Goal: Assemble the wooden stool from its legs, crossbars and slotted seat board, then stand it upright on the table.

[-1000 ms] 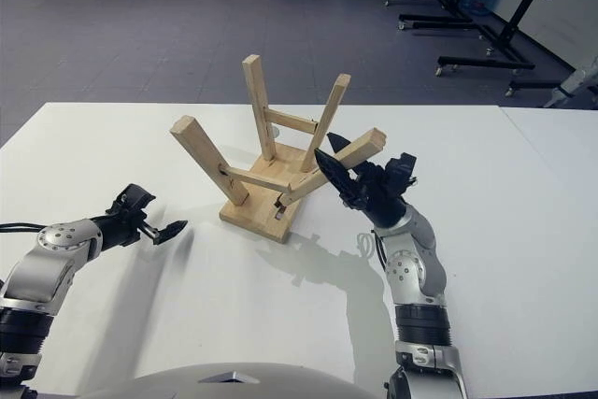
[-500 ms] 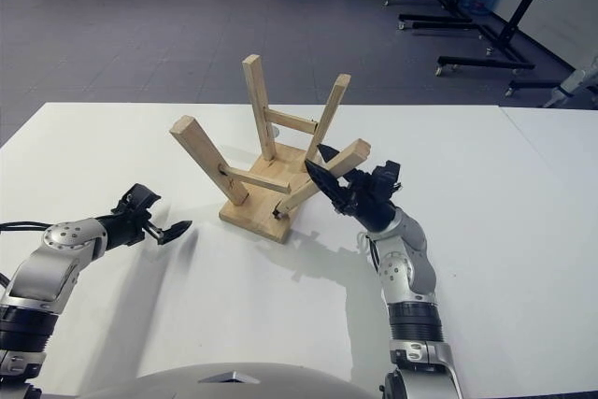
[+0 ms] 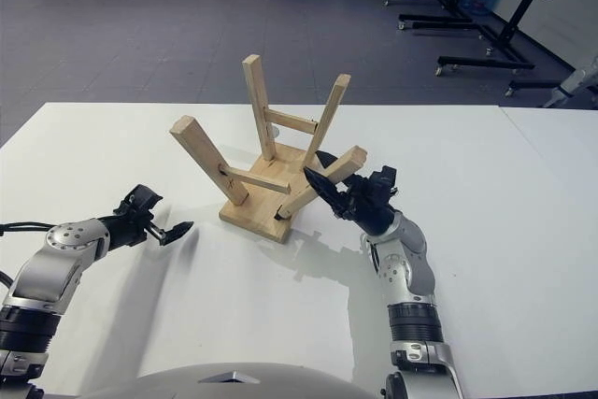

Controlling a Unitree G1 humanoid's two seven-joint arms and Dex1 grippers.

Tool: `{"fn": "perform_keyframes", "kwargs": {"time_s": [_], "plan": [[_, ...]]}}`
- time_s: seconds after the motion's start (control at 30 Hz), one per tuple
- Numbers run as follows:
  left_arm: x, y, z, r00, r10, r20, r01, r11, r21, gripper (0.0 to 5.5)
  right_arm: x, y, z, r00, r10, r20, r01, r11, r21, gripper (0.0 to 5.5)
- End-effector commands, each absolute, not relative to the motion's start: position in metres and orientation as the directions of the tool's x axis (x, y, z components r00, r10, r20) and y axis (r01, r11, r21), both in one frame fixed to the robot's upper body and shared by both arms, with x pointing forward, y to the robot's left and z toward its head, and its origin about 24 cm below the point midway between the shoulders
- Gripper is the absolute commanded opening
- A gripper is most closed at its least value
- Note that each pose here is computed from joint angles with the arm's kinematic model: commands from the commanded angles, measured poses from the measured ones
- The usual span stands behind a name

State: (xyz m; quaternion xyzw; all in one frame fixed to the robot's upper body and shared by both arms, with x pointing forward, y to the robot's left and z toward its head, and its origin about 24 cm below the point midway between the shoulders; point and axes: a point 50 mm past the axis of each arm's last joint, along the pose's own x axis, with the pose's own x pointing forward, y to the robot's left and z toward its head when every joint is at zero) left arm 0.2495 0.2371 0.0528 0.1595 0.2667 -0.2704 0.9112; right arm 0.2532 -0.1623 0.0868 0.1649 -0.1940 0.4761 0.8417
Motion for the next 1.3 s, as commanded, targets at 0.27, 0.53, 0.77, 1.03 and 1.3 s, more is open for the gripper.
{"fn": "perform_keyframes", "kwargs": {"time_s": [0.27, 0.53, 0.77, 1.03, 1.3], "plan": [[0.247, 0.23, 0.051, 0.712, -0.412, -0.568, 0.586, 0.795, 0.158, 5.4, 0.254, -0.156, 0.097, 0.418, 0.816, 0.398, -0.89, 0.456, -0.001, 2.06], [0.247, 0.226, 0.051, 0.714, -0.414, -0.564, 0.586, 0.794, 0.16, 5.4, 0.262, -0.137, 0.123, 0.397, 0.838, 0.374, -0.905, 0.426, 0.004, 2.06], [0.247, 0.225, 0.05, 0.715, -0.413, -0.564, 0.586, 0.794, 0.161, 5.4, 0.257, -0.138, 0.128, 0.398, 0.83, 0.391, -0.903, 0.429, 0.01, 2.06], [0.247, 0.224, 0.05, 0.713, -0.416, -0.564, 0.589, 0.792, 0.16, 5.4, 0.251, -0.136, 0.116, 0.423, 0.831, 0.361, -0.892, 0.452, 0.004, 2.06], [0.247, 0.223, 0.049, 0.713, -0.419, -0.562, 0.59, 0.792, 0.158, 5.4, 0.253, -0.135, 0.113, 0.463, 0.801, 0.379, -0.871, 0.491, 0.025, 2.06]]}}
